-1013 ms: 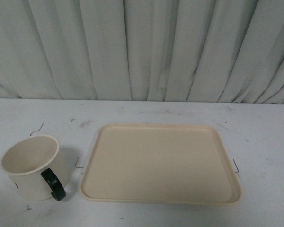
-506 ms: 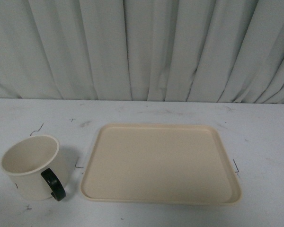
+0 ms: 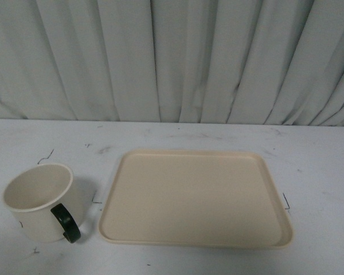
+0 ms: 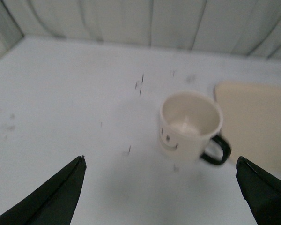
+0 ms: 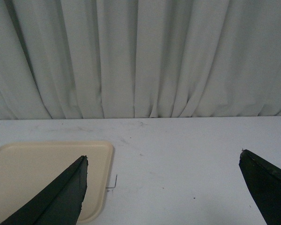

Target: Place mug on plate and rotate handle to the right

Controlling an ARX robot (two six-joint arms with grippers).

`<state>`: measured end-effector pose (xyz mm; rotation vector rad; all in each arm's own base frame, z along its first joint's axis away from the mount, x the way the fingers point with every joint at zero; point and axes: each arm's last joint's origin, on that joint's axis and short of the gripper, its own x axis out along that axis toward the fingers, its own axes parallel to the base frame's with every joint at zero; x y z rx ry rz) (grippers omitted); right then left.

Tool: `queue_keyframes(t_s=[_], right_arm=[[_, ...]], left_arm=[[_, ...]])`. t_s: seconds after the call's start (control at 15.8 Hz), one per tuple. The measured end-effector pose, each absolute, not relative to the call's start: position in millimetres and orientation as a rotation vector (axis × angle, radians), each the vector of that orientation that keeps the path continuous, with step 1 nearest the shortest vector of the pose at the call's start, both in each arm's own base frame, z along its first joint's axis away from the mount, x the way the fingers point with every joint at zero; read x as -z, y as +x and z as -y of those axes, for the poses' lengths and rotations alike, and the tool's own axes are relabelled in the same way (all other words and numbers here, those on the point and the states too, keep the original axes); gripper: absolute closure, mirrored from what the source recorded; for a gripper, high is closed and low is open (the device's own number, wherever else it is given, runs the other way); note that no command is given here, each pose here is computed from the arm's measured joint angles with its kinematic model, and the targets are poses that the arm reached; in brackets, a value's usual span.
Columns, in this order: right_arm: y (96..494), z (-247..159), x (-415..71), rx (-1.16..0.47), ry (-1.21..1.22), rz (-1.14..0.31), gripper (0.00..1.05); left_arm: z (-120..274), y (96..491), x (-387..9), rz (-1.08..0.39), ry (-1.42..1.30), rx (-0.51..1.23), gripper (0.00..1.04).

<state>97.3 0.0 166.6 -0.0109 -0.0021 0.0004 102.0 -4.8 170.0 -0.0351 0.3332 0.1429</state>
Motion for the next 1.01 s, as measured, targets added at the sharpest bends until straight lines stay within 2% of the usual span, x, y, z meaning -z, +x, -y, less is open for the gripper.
queue_keyframes(t_s=[0.13,0.32,0.51,0.7,1.01], right_arm=[[97,0,-167,0.001,-0.01,0.004,0.06],[97,0,-167,0.0,-0.01,0.004,0.06],[97,0,-167,0.0,-0.01,0.003,0.06],[97,0,-167,0.0,-0.01,0.004,0.06],[97,0,-167,0.0,-0.01,0.003,0.06]], left_arm=[[6,122,-192,-0.404,-0.049,-0.188,0.07],[12,160,-209,-0.576,-0.065,-0.12,0.07],[17,196,-202,-0.755,-0.109,-0.034,0.07],[10,237,-197,-0.83,-0.152,-0.035,0.07],[-3,291,-165,-0.969,-0.146,-0.088,0.07]])
